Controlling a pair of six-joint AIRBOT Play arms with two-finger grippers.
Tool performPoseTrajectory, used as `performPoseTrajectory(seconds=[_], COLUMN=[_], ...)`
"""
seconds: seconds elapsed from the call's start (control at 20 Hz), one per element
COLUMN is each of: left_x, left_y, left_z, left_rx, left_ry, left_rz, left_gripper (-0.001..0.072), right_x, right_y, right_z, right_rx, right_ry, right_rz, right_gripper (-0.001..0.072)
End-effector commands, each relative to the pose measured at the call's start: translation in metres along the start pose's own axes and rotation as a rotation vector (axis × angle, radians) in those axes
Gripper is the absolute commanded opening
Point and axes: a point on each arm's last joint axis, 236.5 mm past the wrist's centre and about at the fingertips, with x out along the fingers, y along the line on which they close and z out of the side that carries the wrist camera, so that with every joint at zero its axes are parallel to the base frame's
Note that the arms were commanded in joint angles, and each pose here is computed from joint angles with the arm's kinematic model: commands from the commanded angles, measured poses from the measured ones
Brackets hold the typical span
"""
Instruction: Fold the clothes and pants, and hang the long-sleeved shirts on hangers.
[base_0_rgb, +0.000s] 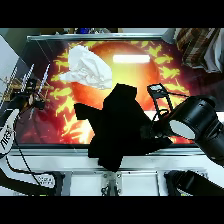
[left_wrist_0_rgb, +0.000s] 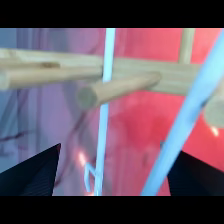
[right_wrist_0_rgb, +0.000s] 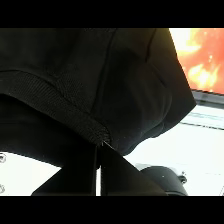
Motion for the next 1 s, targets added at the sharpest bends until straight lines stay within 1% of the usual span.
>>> performPoseTrajectory(seconds=[0.0, 0.2, 0.75, 0.8, 0.85, 0.9, 0.95], left_x=[0.003, 0.006, 0.019, 0.019, 0.019, 0.019, 0.019], left_y=[0.006, 0.014, 0.005, 0.005, 0.005, 0.005, 0.005], left_z=[0.004, -0.003, -0.021, -0.021, -0.022, -0.023, -0.023], left_rx=[0.001, -0.028, -0.021, -0.021, -0.021, -0.021, -0.021], left_ry=[-0.026, -0.013, 0.055, 0.056, 0.059, 0.061, 0.061], left_rz=[0.006, 0.008, -0.008, -0.008, -0.007, -0.008, -0.008], left_gripper=[0.0720, 0.0720, 0.0720, 0.0678, 0.0536, 0.0483, 0.0482], right_x=[0.000, 0.000, 0.000, 0.000, 0.000, 0.000, 0.000], right_y=[0.000, 0.000, 0.000, 0.000, 0.000, 0.000, 0.000], right_z=[0.000, 0.000, 0.000, 0.000, 0.000, 0.000, 0.000], right_rx=[-0.001, -0.001, -0.001, -0.001, -0.001, -0.001, -0.001], right_ry=[0.000, 0.000, 0.000, 0.000, 0.000, 0.000, 0.000], right_rz=[0.000, 0.000, 0.000, 0.000, 0.001, 0.001, 0.001], right_gripper=[0.0020, 0.0020, 0.0021, 0.0020, 0.0021, 0.0020, 0.0021])
